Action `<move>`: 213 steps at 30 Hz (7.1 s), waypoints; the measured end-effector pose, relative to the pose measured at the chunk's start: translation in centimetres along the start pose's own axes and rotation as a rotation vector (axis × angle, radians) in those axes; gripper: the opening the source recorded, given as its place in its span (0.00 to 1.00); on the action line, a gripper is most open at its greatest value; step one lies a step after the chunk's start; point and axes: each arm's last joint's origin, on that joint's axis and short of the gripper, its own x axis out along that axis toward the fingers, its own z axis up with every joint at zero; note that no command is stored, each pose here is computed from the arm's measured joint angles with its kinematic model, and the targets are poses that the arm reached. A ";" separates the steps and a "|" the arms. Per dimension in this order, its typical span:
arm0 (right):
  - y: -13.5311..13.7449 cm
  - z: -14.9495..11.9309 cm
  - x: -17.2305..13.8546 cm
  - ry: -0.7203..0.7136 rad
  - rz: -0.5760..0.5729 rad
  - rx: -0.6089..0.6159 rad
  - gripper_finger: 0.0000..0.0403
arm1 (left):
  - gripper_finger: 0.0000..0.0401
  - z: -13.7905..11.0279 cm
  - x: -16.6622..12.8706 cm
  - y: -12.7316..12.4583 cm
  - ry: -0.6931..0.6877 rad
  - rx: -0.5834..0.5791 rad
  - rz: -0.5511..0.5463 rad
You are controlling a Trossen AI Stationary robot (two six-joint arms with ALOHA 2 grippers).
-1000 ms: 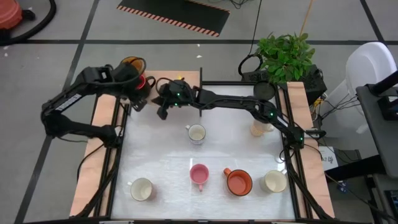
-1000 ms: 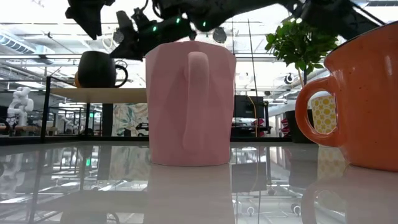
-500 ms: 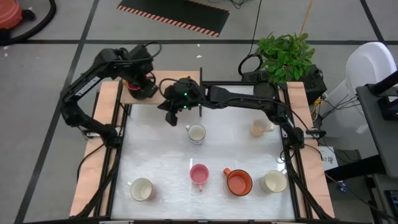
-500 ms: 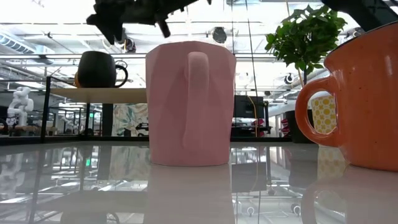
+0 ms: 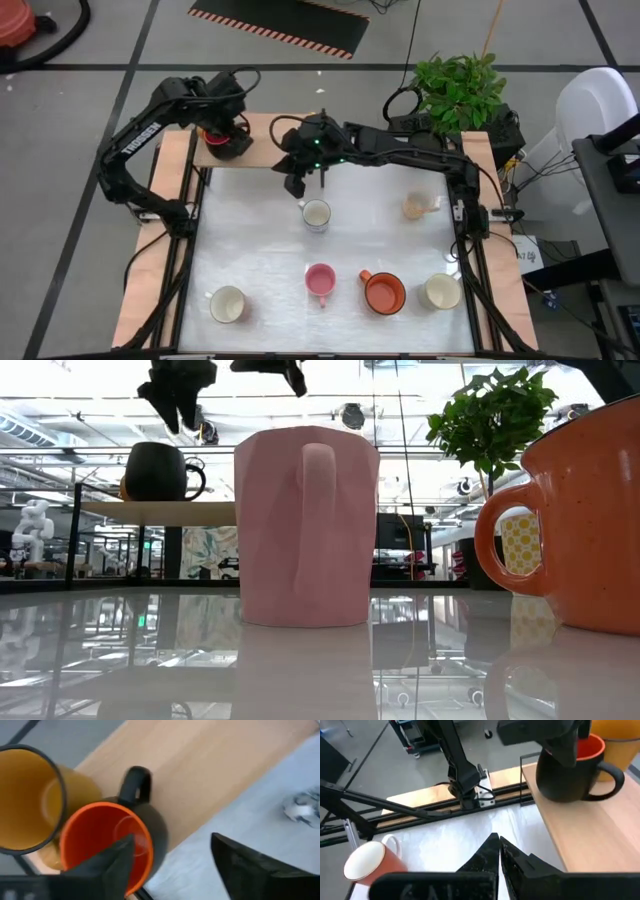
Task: Place coffee mugs
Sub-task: Put the black mug on the shelf
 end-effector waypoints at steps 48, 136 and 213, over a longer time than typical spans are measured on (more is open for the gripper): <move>-2.9 0.3 -5.6 0.138 -0.081 -0.153 0.00 | 0.89 -0.5 2.7 2.9 0.109 -0.086 0.047; -4.1 0.4 -5.8 0.135 -0.105 -0.149 0.00 | 0.14 -2.2 5.5 2.0 0.250 -0.111 -0.039; -2.7 -0.1 -6.1 0.182 -0.078 -0.143 0.00 | 0.30 -2.5 5.7 -3.7 0.169 -0.048 0.202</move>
